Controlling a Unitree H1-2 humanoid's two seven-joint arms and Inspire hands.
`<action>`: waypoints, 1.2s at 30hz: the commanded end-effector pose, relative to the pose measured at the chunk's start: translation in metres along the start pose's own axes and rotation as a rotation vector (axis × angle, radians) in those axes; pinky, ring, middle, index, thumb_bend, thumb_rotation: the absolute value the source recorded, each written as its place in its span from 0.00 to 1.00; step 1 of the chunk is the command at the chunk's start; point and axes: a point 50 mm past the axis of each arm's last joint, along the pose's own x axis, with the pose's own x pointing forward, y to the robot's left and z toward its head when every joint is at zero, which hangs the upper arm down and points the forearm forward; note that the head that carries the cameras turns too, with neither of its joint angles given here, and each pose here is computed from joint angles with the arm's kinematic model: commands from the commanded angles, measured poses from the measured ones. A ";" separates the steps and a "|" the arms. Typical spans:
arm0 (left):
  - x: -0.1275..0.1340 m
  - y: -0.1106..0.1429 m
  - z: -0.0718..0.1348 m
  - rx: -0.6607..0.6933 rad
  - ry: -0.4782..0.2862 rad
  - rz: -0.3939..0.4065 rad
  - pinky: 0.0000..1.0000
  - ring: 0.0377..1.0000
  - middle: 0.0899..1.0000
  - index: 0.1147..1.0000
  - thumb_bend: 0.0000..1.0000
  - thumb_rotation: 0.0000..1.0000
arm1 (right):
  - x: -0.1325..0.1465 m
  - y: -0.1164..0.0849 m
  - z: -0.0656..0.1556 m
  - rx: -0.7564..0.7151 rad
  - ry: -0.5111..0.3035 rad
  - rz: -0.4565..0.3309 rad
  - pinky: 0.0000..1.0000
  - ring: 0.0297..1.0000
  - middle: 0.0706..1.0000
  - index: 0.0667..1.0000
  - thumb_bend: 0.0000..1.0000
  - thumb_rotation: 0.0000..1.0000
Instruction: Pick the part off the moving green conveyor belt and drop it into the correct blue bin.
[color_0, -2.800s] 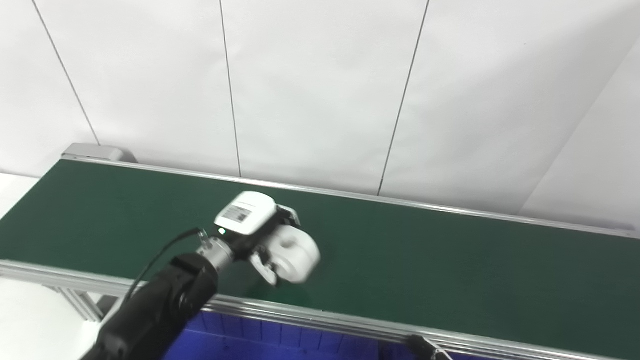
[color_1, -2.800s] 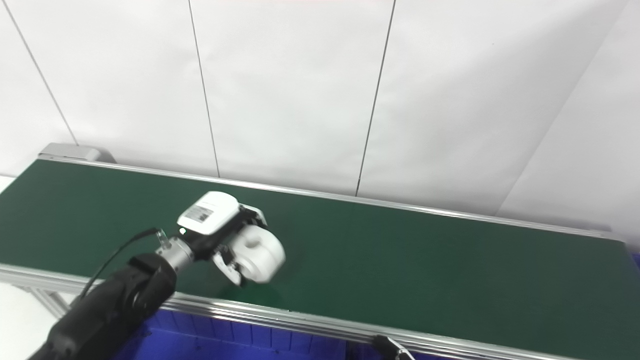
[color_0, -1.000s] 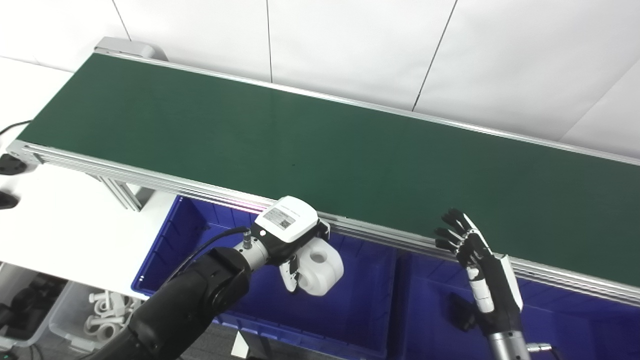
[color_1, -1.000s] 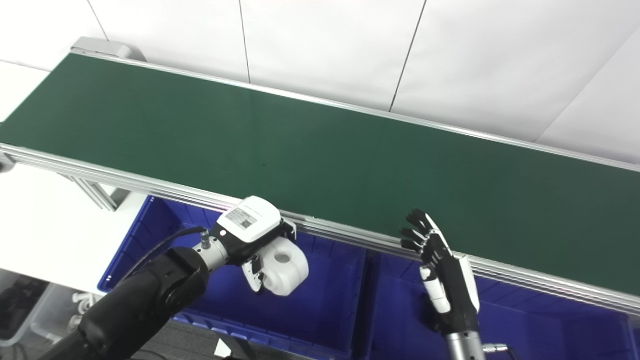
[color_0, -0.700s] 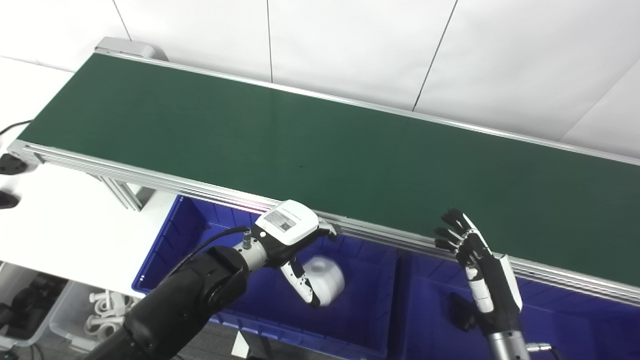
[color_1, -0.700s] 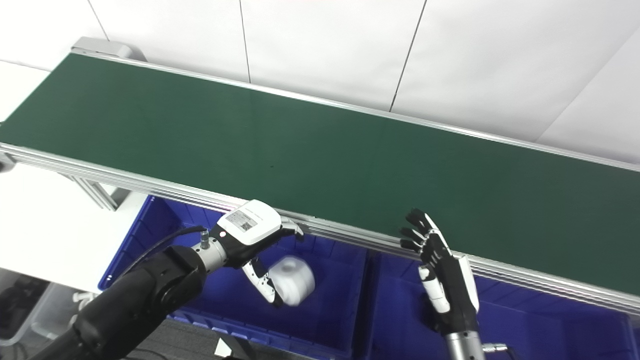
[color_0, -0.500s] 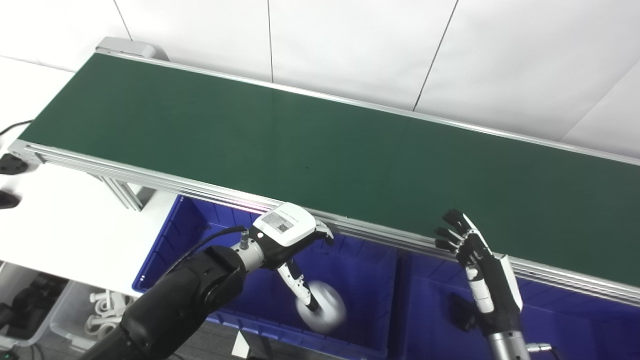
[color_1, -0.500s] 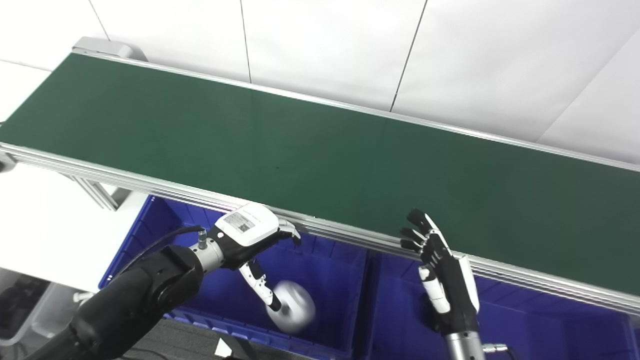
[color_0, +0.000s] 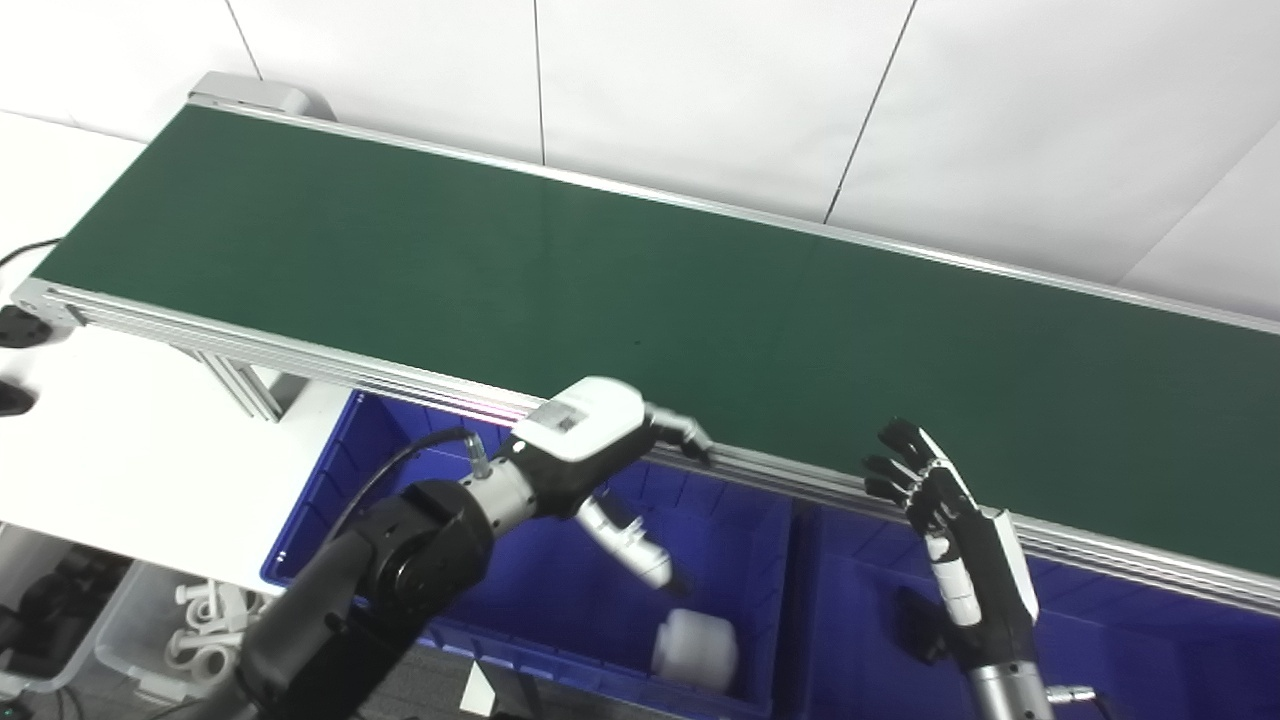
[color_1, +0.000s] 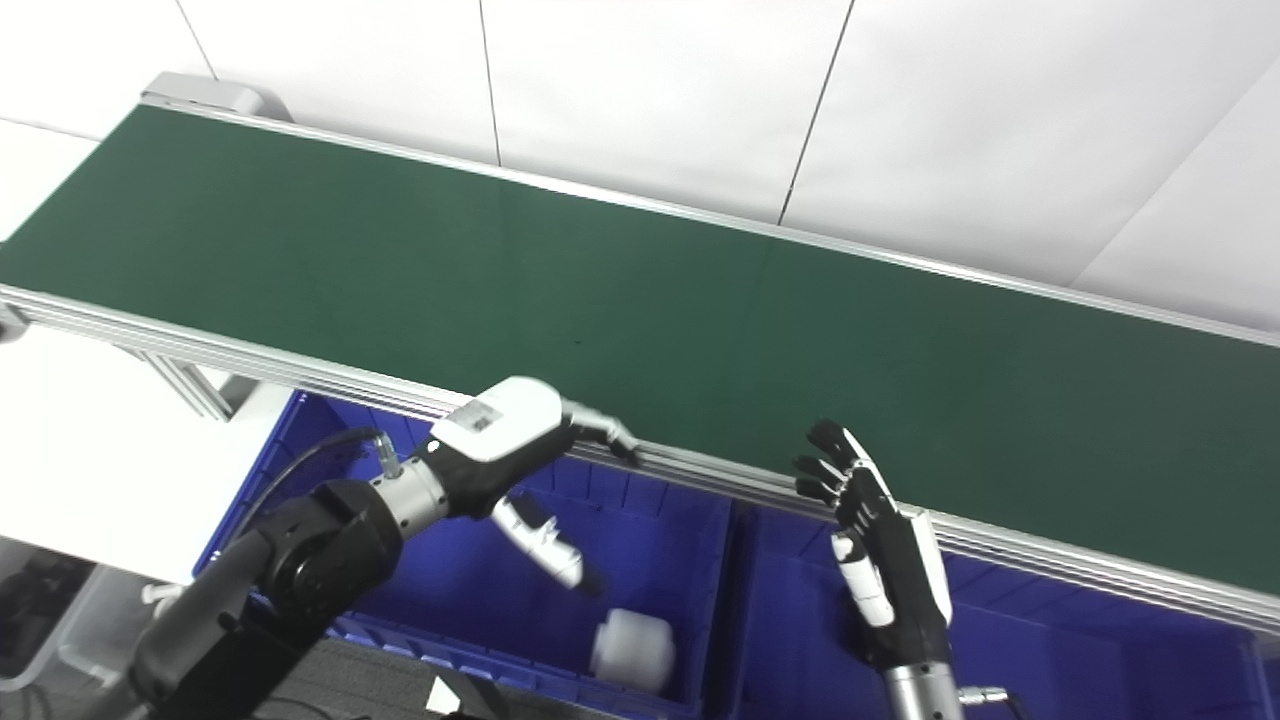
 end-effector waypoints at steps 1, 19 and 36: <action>0.000 0.003 0.015 -0.248 -0.044 0.048 0.67 0.72 0.69 0.65 0.93 0.70 | 0.003 0.001 0.009 -0.018 -0.042 -0.002 0.76 0.82 0.89 0.91 0.86 0.96; 0.015 -0.068 -0.049 -0.770 -0.068 0.120 0.88 0.93 0.91 0.81 0.95 0.71 | -0.001 0.047 0.002 -0.040 0.016 -0.052 0.75 0.82 0.91 0.92 0.80 1.00; 0.004 -0.079 -0.062 -0.640 -0.096 0.078 0.91 0.95 0.93 0.85 0.91 0.67 | -0.005 0.056 -0.007 -0.030 0.038 -0.049 0.76 0.83 0.92 0.93 0.82 1.00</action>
